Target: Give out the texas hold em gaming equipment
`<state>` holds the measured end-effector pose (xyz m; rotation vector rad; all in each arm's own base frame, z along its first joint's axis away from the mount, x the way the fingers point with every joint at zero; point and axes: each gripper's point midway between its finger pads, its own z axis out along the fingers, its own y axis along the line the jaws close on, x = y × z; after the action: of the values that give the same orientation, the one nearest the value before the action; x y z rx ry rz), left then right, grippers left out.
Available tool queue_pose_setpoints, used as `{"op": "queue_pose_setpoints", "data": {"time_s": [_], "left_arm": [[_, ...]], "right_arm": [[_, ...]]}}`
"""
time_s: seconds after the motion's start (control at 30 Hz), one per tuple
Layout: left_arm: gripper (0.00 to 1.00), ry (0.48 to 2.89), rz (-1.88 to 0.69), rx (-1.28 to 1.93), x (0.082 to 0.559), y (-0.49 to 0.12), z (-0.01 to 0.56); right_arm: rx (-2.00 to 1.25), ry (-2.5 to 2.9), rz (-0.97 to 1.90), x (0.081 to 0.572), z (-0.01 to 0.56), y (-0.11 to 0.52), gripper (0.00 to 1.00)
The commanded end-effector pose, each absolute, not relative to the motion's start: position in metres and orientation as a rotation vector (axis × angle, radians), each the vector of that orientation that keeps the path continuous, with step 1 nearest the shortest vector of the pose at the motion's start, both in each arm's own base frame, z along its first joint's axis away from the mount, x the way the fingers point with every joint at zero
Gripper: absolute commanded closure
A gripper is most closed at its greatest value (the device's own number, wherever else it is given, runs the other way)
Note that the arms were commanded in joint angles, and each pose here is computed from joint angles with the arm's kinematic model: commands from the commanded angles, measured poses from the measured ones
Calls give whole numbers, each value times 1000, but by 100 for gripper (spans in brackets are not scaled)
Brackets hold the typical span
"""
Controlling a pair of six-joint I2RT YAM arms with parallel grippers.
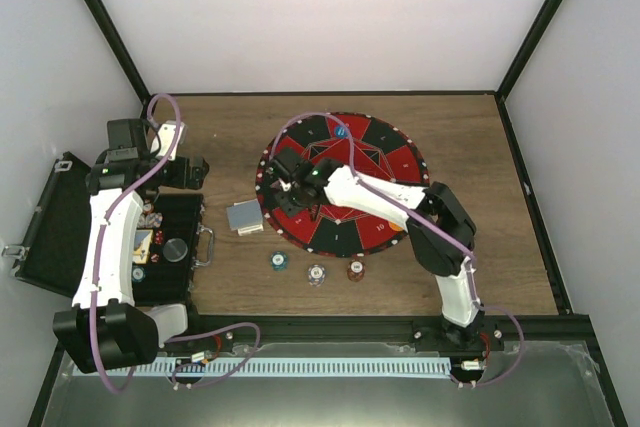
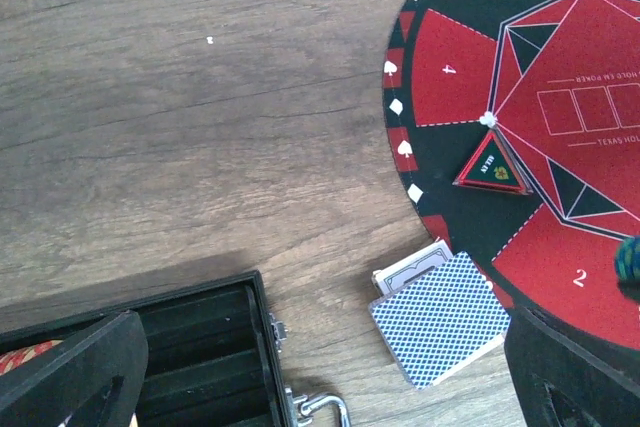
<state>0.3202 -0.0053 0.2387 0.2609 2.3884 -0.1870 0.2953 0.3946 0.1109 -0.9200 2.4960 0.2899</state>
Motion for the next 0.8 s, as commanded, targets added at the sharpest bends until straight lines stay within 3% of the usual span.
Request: {"op": "queue_pose_setpoints", "data": {"time_s": [0.0, 0.43, 0.77], "left_arm": [[0, 2374, -207, 262, 319, -7, 247], [0, 2367, -203, 270, 319, -7, 251], [0, 2370, -214, 269, 319, -9, 249]], "right_arm": [[-828, 2519, 331, 325, 101, 394, 90], [-819, 2603, 300, 347, 38, 394, 91], [-826, 2615, 314, 349, 26, 400, 91]]}}
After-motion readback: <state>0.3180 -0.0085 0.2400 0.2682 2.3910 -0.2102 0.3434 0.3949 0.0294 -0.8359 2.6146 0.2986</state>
